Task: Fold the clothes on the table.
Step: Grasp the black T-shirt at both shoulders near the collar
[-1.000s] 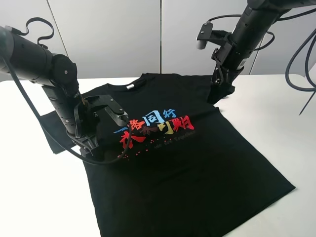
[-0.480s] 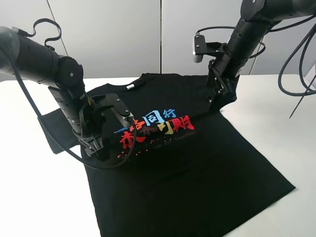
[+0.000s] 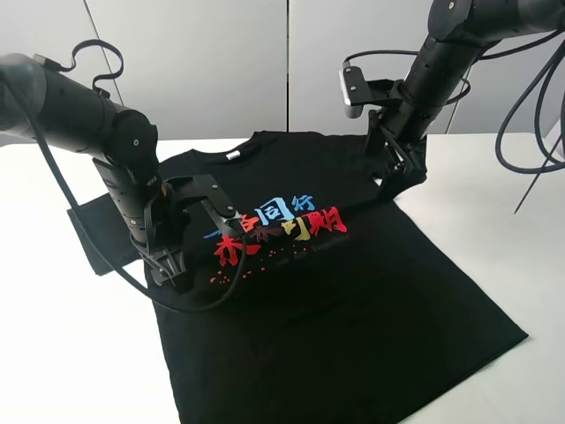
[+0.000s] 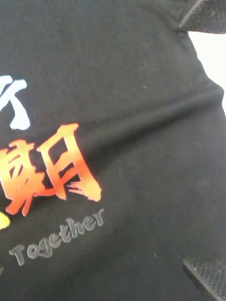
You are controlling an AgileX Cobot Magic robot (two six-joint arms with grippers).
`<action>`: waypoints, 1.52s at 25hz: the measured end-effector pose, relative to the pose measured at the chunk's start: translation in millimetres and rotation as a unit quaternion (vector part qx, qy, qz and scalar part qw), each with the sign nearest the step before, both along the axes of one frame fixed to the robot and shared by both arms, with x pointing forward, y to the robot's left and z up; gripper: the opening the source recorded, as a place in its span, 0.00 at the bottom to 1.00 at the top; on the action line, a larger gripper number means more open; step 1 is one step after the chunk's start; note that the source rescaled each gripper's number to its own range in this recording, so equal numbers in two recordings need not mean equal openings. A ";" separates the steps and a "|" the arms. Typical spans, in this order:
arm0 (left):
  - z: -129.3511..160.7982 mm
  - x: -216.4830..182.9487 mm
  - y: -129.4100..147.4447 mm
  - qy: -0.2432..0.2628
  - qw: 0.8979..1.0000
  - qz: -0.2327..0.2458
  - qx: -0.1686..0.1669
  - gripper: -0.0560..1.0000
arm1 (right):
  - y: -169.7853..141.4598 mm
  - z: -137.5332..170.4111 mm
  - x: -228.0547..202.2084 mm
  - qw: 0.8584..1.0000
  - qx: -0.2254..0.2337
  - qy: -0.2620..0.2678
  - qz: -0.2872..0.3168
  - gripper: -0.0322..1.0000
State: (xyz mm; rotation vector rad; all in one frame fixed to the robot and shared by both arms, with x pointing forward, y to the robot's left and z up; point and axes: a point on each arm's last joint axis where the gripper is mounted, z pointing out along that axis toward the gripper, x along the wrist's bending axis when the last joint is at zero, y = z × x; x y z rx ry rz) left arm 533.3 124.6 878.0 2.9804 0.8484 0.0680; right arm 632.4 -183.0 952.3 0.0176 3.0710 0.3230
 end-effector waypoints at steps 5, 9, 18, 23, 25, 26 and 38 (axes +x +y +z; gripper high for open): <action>-10.9 -0.6 0.6 0.014 1.000 0.005 0.013 0.99 | -0.5 -13.8 2.1 1.000 -0.009 0.012 0.004 1.00; -10.9 -0.6 0.7 0.014 1.000 0.006 0.013 0.99 | -3.8 -27.7 7.7 0.999 -0.034 -0.001 0.023 1.00; -11.6 -0.5 0.6 0.014 1.000 0.006 0.014 0.99 | -1.0 -44.9 16.7 0.994 -0.078 -0.046 0.069 1.00; -11.6 -0.4 0.5 0.013 1.000 0.006 0.013 0.99 | 19.4 -61.8 13.5 0.983 -0.117 -0.056 0.130 1.00; -11.6 -0.2 0.4 0.012 1.000 0.006 0.013 0.99 | 24.3 -67.9 12.4 0.979 -0.130 -0.057 0.148 1.00; -11.6 -0.2 0.4 0.012 1.000 0.006 0.013 0.99 | 23.7 -68.8 12.8 0.978 -0.134 -0.058 0.151 1.00; -11.6 -0.2 0.4 0.012 1.000 0.006 0.013 0.99 | 22.9 -85.2 13.5 0.977 -0.142 -0.044 0.155 1.00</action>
